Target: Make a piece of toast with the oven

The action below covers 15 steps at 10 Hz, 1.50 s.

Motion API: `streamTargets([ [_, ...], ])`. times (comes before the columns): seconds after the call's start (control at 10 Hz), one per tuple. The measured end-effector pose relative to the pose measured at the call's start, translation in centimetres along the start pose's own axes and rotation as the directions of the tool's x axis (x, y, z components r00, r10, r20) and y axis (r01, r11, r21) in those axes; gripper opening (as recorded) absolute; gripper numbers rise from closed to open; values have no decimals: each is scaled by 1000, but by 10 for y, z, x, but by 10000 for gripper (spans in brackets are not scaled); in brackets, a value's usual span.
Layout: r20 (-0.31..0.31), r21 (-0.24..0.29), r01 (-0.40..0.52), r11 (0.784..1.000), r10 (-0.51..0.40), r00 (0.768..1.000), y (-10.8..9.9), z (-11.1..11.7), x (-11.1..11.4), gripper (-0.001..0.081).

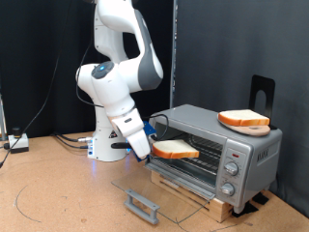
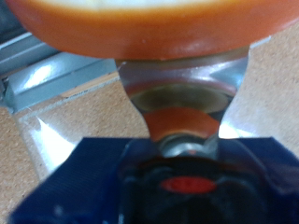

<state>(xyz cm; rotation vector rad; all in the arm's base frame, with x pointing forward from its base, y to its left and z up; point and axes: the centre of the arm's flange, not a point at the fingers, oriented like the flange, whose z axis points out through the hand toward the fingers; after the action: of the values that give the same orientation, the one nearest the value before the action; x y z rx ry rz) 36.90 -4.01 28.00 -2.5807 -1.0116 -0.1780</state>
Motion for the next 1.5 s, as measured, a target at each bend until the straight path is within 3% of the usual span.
streamTargets([
  [0.1,9,-37,12,999,-11,1000,-8,-2,7,395],
  [0.4,120,-191,104,976,-82,989,-27,-4,29,395],
  [0.6,128,-238,142,961,-113,985,-31,-10,37,395],
  [1.0,117,-258,172,951,-146,982,-23,-29,28,395],
  [1.5,132,-233,154,960,-126,983,-14,-33,13,395],
])
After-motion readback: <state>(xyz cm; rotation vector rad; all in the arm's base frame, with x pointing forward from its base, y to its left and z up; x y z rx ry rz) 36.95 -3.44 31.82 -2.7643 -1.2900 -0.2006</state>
